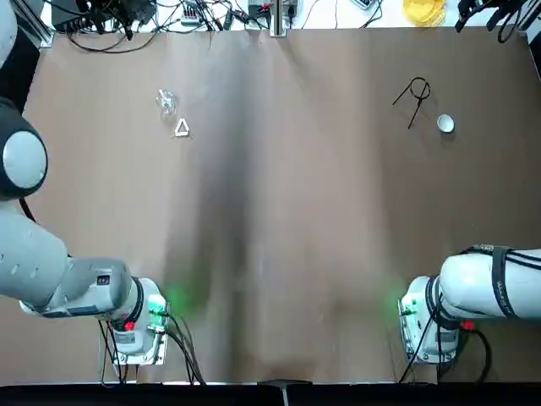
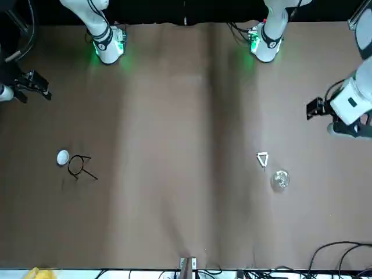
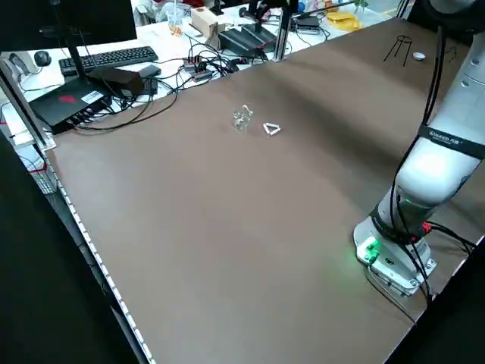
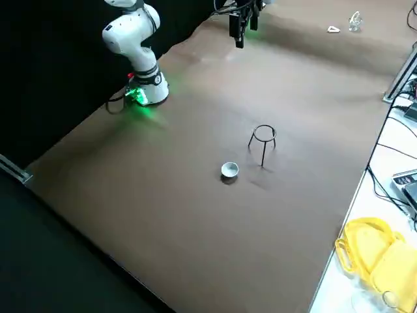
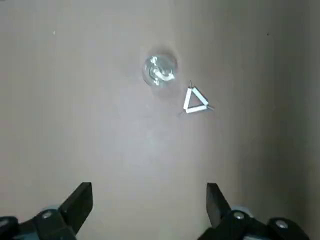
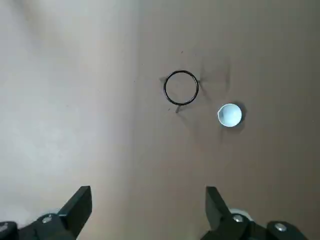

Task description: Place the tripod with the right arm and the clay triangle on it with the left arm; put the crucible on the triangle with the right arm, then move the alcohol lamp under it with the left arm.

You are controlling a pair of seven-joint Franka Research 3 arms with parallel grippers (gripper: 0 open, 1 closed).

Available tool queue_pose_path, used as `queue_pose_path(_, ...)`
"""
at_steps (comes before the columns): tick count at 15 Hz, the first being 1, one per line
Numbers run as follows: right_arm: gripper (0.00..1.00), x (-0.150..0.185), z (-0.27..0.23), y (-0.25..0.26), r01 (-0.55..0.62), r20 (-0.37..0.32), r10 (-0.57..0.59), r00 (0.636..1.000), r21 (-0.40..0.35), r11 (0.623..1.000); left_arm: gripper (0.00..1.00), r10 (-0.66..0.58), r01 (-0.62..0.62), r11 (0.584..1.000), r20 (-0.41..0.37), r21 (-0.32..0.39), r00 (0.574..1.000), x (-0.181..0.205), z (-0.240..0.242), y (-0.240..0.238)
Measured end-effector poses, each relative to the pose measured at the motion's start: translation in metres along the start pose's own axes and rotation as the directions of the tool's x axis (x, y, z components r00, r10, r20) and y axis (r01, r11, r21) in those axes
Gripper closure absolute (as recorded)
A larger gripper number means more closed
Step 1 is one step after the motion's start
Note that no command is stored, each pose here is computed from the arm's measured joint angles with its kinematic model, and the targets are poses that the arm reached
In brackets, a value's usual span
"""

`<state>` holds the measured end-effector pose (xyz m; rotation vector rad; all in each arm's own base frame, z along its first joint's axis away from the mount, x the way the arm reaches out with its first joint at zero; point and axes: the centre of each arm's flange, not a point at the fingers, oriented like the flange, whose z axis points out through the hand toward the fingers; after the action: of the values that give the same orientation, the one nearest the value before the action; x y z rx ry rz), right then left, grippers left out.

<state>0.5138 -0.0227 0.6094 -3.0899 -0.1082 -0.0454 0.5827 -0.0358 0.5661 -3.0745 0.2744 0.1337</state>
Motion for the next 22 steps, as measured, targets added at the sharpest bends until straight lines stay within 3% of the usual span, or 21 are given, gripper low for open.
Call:
queue_pose_path(6, 0.00, 0.005, 0.009, 0.001, -0.001, 0.012, 0.001, 1.000, 0.002, 1.000, 0.00, 0.119, -0.119, 0.993, -0.047, 0.003, 0.992, 0.019, 0.016, -0.019)
queue_pose_path(11, 0.00, 0.019, 0.036, 0.022, -0.036, 0.037, 0.035, 0.999, 0.005, 0.999, 0.00, 0.083, -0.083, 0.997, -0.045, 0.001, 0.996, 0.019, 0.014, -0.012)
queue_pose_path(16, 0.00, 0.052, 0.102, 0.030, -0.039, 0.091, 0.038, 0.995, 0.011, 0.999, 0.00, 0.014, -0.014, 1.000, -0.017, -0.004, 1.000, 0.015, 0.013, 0.001)
queue_pose_path(22, 0.03, 0.092, 0.151, 0.051, -0.059, -0.035, 0.059, 0.998, -0.008, 0.998, 0.00, 0.014, -0.013, 1.000, 0.033, -0.016, 0.999, 0.023, 0.038, 0.008)
